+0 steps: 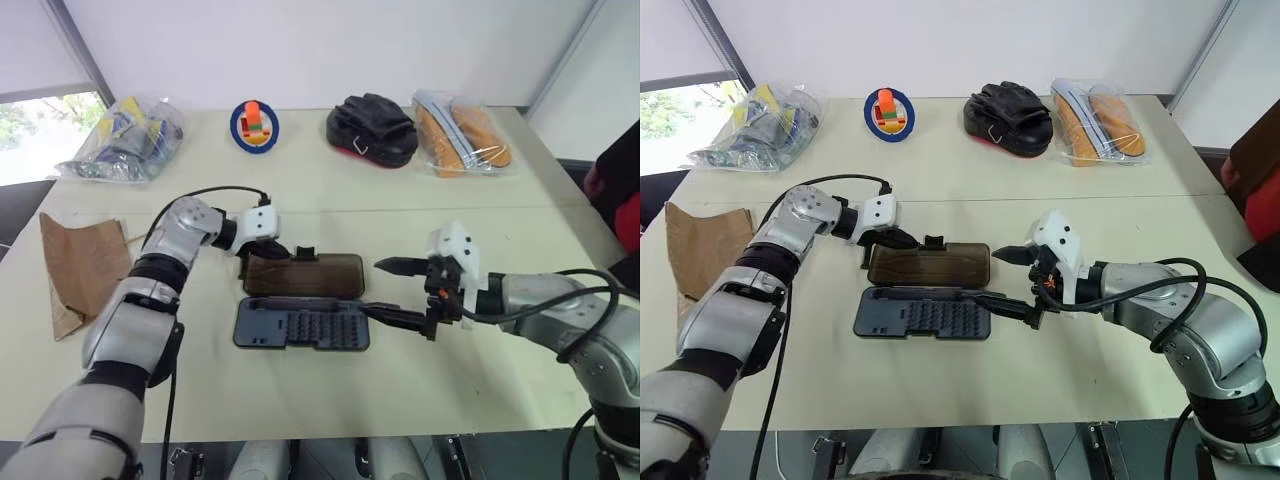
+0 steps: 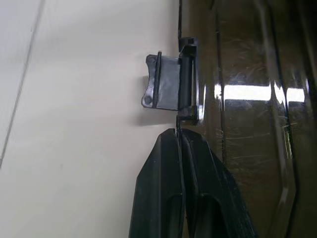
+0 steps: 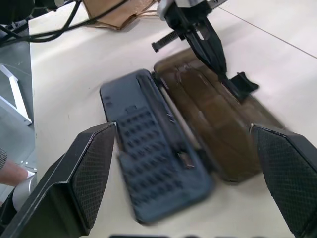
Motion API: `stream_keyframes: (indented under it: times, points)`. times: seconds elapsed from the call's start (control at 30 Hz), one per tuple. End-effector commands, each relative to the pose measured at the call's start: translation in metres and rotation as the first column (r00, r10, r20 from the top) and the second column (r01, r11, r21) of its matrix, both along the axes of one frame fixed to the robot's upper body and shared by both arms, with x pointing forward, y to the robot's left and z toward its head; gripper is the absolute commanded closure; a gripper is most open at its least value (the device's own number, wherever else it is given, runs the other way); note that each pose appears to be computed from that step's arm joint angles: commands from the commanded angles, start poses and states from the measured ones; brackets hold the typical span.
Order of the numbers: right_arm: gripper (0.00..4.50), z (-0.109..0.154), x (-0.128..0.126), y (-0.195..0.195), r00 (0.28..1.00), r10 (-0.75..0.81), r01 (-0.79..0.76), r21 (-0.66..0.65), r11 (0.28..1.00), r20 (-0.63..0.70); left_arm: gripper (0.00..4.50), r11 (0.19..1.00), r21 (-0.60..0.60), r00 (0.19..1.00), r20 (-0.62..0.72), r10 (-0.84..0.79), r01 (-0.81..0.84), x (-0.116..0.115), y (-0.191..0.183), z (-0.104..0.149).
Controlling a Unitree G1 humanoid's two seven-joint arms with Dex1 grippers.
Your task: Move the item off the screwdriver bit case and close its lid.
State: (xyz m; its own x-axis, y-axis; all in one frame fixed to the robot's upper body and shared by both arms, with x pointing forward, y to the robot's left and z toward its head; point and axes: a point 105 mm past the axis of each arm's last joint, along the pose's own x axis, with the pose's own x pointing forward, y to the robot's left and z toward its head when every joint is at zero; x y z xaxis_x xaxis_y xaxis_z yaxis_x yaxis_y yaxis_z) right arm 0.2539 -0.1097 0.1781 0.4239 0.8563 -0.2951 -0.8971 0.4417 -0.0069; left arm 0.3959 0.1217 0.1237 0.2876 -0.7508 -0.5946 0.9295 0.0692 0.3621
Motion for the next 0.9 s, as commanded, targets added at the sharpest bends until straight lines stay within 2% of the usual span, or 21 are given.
stream_keyframes:
  times: [0.03, 0.43, 0.57, 0.67, 0.77, 0.83, 0.87, 0.9]
  points:
    - [0.0, 0.007, 0.0, 0.002, 0.999, 0.01, -0.011, 0.009, 1.0, 0.041, 4.48, 0.998, -0.056, 0.998, 0.051, 0.034, -0.032, 0.006, -0.006, 0.015]
    - [0.0, 0.006, 0.002, 0.002, 0.999, 0.006, -0.007, 0.011, 1.0, 0.044, 4.48, 1.0, -0.026, 0.997, 0.075, 0.016, -0.015, 0.003, -0.006, 0.007]
    - [0.0, 0.006, 0.003, 0.002, 0.999, 0.007, -0.007, 0.005, 1.0, 0.044, 3.12, 0.998, -0.045, 0.995, 0.09, 0.05, -0.046, 0.007, -0.005, 0.009]
    - [0.0, 0.005, 0.003, 0.001, 0.999, 0.008, -0.008, 0.0, 1.0, 0.043, 1.6, 0.994, -0.073, 0.992, 0.095, 0.085, -0.078, 0.012, -0.004, 0.014]
    - [0.0, 0.004, 0.004, 0.001, 0.999, 0.009, -0.009, -0.004, 1.0, 0.039, 0.17, 0.984, -0.15, 0.993, 0.048, 0.107, -0.099, 0.012, -0.002, 0.024]
    - [0.0, 0.003, 0.004, 0.001, 0.999, 0.011, -0.011, -0.005, 1.0, 0.035, 0.17, 0.971, -0.211, 0.992, 0.027, 0.122, -0.114, 0.012, 0.0, 0.034]
    - [0.0, 0.003, 0.003, 0.0, 0.999, 0.013, -0.012, -0.005, 1.0, 0.033, 0.17, 0.953, -0.271, 0.99, -0.007, 0.141, -0.138, 0.013, 0.003, 0.044]
    - [0.0, 0.004, 0.003, 0.0, 0.999, 0.013, -0.013, 0.004, 1.0, 0.03, 0.17, 0.903, -0.383, 0.981, -0.08, 0.177, -0.194, 0.013, 0.013, 0.065]
